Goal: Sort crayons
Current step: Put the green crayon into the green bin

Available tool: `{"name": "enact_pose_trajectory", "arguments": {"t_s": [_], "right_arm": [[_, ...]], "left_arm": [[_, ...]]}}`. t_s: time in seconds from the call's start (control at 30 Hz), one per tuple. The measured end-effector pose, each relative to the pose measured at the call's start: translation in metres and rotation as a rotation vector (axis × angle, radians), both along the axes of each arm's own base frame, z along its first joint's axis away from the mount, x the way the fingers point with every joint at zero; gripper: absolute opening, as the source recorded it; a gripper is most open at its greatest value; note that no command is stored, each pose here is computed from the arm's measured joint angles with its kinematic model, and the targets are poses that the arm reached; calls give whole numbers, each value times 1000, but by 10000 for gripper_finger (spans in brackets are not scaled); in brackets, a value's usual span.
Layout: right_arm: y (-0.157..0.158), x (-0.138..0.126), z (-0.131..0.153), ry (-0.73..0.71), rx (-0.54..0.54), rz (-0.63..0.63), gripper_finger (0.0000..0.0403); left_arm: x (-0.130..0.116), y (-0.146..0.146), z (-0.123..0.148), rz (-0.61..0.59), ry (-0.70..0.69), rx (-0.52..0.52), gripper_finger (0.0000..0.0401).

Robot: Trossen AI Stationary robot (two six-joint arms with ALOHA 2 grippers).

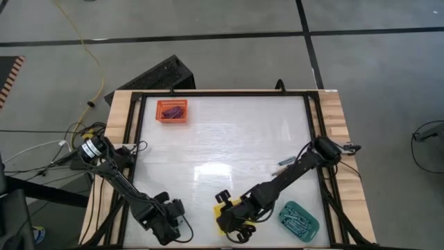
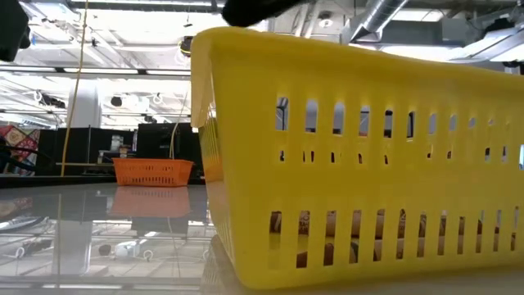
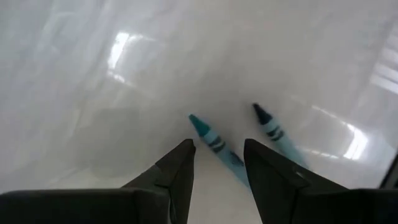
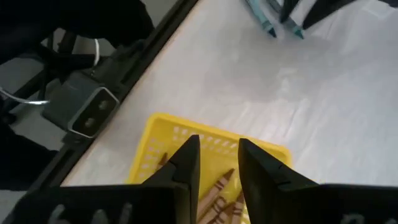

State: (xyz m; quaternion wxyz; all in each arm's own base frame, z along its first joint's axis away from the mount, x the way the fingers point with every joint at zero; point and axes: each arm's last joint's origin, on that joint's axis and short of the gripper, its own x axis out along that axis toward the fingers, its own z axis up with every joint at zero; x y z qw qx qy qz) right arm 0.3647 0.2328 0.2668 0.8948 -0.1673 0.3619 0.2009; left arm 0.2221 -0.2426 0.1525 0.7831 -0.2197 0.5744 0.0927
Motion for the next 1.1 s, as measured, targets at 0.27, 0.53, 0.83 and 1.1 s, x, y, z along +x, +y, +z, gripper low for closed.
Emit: {"name": "enact_pose_trajectory", "arguments": {"t_s": [0.27, 0.53, 0.83, 1.1], "right_arm": [[1, 0, 0, -4, 5, 1, 103], [1, 0, 1, -8, 8, 1, 103], [1, 0, 0, 0, 3, 1, 103], [-1, -3, -3, 36, -15, -5, 103]], "left_arm": [[-5, 7, -2, 8, 53, 71, 130], [-17, 19, -15, 10, 141, 99, 129], [-20, 24, -19, -70, 163, 123, 12], [-4, 43, -14, -155, 143, 145, 3]]}}
